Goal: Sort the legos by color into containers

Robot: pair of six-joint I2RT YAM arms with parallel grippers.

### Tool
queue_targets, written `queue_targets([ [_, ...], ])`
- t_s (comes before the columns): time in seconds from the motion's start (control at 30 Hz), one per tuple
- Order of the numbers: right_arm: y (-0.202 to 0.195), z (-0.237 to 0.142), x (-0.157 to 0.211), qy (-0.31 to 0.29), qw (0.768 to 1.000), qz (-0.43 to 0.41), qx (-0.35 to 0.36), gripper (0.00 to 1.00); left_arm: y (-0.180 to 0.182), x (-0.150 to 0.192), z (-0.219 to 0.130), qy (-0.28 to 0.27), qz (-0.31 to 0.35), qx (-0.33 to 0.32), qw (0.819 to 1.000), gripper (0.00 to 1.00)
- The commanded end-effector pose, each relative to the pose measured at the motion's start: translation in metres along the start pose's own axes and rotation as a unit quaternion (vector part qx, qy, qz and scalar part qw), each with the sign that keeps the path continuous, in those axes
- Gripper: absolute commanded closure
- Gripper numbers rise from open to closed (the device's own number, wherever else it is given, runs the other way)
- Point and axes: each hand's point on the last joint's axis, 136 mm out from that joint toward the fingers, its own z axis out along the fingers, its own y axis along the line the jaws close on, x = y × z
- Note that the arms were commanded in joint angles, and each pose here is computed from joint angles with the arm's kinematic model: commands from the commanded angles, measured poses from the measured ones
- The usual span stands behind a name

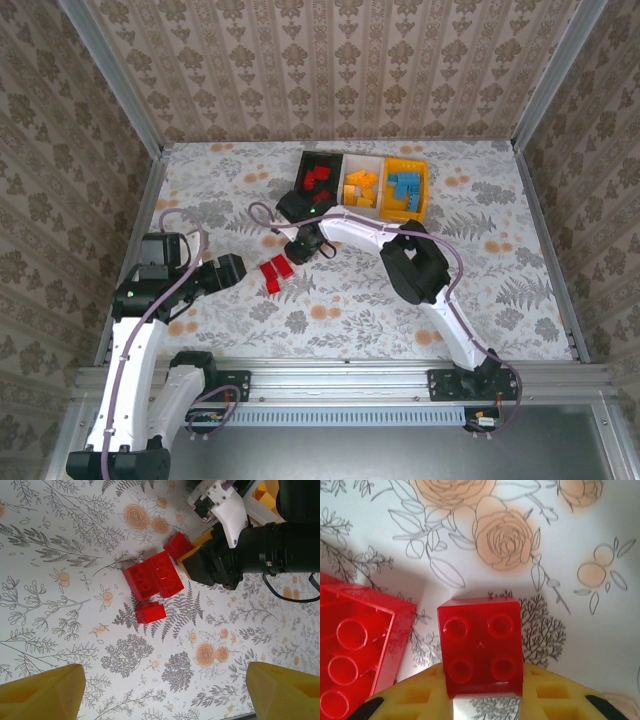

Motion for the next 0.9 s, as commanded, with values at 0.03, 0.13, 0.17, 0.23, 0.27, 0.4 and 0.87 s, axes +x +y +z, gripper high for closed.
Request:
queue_targets([
  [0.03, -0.008, -0.060, -0.022, -0.074, 0.994, 0.068, -0.041, 0.80, 0.000, 0.002, 0.000, 0.005, 0.007, 0.005, 1.000, 0.15],
  [0.13, -0.021, -0.095, -0.033, -0.121, 0.981, 0.132, -0.081, 0.78, -0.001, 0.002, 0.000, 0.005, 0.006, 0.006, 1.000, 0.15],
  [0.17, -0.029, -0.106, -0.038, -0.136, 0.974, 0.158, -0.091, 0.77, 0.000, 0.002, 0.001, 0.006, 0.006, 0.006, 1.000, 0.15],
  [0.23, -0.049, -0.120, -0.045, -0.154, 0.960, 0.213, -0.102, 0.76, 0.000, 0.002, 0.002, 0.007, 0.005, 0.007, 1.000, 0.15],
  [0.27, -0.063, -0.127, -0.048, -0.161, 0.951, 0.244, -0.101, 0.75, 0.000, 0.002, 0.002, 0.008, 0.004, 0.007, 1.000, 0.15],
  [0.4, -0.118, -0.129, -0.058, -0.180, 0.905, 0.373, -0.094, 0.74, 0.001, 0.003, 0.004, 0.009, 0.002, 0.005, 1.000, 0.15],
  [0.87, -0.198, -0.080, -0.114, -0.232, 0.825, 0.510, -0.072, 0.70, 0.006, 0.005, 0.014, 0.024, -0.002, 0.002, 1.000, 0.14],
])
